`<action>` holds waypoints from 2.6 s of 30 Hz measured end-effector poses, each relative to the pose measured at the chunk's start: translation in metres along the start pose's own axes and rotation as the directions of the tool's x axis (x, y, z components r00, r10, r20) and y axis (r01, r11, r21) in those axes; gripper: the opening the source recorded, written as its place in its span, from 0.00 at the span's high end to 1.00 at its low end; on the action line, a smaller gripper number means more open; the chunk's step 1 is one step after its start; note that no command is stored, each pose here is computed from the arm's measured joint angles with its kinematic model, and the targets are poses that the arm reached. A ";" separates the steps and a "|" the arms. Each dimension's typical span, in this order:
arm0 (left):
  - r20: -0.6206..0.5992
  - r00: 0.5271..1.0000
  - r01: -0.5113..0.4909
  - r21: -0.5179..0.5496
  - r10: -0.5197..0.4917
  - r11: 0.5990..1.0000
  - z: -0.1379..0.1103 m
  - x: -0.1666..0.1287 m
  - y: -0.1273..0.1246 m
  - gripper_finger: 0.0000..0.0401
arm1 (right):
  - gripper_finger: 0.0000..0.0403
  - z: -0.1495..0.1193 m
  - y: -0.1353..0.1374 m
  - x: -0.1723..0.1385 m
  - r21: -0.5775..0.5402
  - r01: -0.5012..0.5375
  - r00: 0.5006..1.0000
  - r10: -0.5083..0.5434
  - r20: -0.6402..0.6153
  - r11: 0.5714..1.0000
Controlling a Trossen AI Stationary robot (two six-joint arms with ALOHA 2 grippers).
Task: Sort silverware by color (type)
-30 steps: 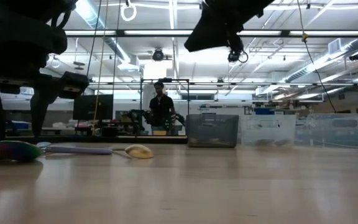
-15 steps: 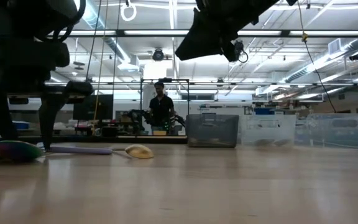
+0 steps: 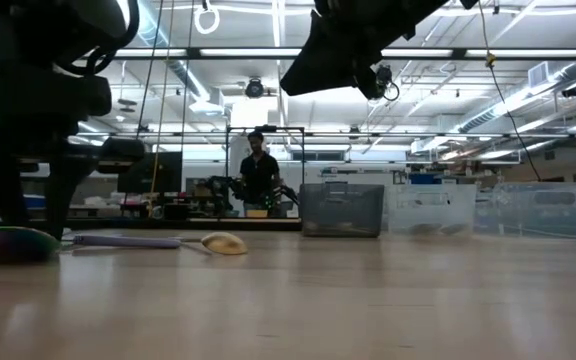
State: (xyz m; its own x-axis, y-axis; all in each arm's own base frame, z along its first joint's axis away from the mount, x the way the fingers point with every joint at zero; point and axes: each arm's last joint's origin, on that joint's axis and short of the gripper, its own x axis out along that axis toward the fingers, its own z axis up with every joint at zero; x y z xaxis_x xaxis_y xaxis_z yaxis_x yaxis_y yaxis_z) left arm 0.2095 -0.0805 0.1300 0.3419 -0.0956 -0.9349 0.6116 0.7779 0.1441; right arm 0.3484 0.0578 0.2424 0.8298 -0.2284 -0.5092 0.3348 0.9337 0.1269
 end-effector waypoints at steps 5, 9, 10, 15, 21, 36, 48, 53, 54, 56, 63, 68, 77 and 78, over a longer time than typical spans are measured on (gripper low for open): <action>-0.016 1.000 0.006 0.011 -0.006 1.000 -0.001 0.000 -0.003 0.89 | 0.81 0.002 -0.001 0.001 -0.033 -0.002 1.000 0.003 0.018 0.999; -0.021 1.000 -0.003 0.023 0.003 1.000 0.000 0.000 -0.007 0.94 | 0.81 0.004 -0.005 0.002 -0.042 0.009 1.000 -0.008 0.021 0.999; -0.021 1.000 -0.005 0.018 0.006 1.000 0.000 0.000 -0.009 0.94 | 0.81 0.005 -0.006 0.003 -0.040 0.011 1.000 -0.011 0.021 0.999; -0.014 0.999 -0.042 -0.001 0.042 0.999 0.003 -0.002 -0.013 0.94 | 0.81 0.006 -0.010 0.004 -0.034 0.019 1.000 -0.018 0.022 0.999; 0.013 0.998 -0.060 -0.028 0.061 0.998 0.010 -0.015 -0.012 0.94 | 0.81 0.007 -0.011 0.004 -0.039 0.021 1.000 -0.021 0.022 0.999; 0.136 0.949 -0.268 -0.127 0.284 0.955 0.036 -0.033 0.004 0.94 | 0.81 0.000 -0.005 0.001 0.026 0.015 1.000 -0.015 -0.017 1.000; 0.184 0.864 -0.438 -0.182 0.469 0.880 0.042 -0.038 0.027 0.94 | 0.81 -0.003 -0.005 0.000 0.045 0.026 0.999 -0.024 -0.049 0.999; 0.202 0.845 -0.454 -0.220 0.495 0.864 0.043 -0.039 0.035 0.94 | 0.81 -0.008 0.000 -0.003 0.042 0.021 0.997 -0.018 -0.071 0.999; 0.206 0.842 -0.456 -0.226 0.499 0.861 0.043 -0.040 0.036 0.94 | 0.81 -0.008 0.001 -0.003 0.039 0.020 0.997 -0.017 -0.076 0.999; 0.212 0.834 -0.460 -0.242 0.509 0.854 0.043 -0.040 0.039 0.94 | 0.81 -0.010 0.002 -0.004 0.031 0.023 0.996 -0.021 -0.087 0.999; 0.239 0.808 -0.469 -0.290 0.538 0.834 0.044 -0.043 0.051 0.94 | 0.81 -0.020 -0.002 -0.006 -0.019 0.067 0.983 -0.069 -0.170 0.998; 0.289 0.796 -0.442 -0.321 0.531 0.837 0.047 -0.045 0.054 0.94 | 0.81 -0.023 -0.003 -0.007 -0.053 0.076 0.975 -0.085 -0.203 0.996; 0.348 0.800 -0.362 -0.370 0.489 0.856 0.054 -0.043 0.045 0.94 | 0.81 -0.023 -0.004 -0.007 -0.078 0.088 0.976 -0.102 -0.194 0.993; 0.355 0.799 -0.354 -0.374 0.485 0.857 0.055 -0.043 0.043 0.94 | 0.81 -0.022 -0.004 -0.007 -0.082 0.089 0.977 -0.103 -0.188 0.993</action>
State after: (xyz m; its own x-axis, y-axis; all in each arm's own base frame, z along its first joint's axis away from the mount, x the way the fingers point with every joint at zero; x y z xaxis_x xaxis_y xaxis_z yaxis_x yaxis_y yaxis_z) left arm 0.2605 -0.0767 0.1946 0.8232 0.0806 -0.5620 0.1363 0.9329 0.3335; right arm 0.3314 0.0622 0.2265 0.6918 -0.2673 -0.6708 0.3696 0.9291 0.0109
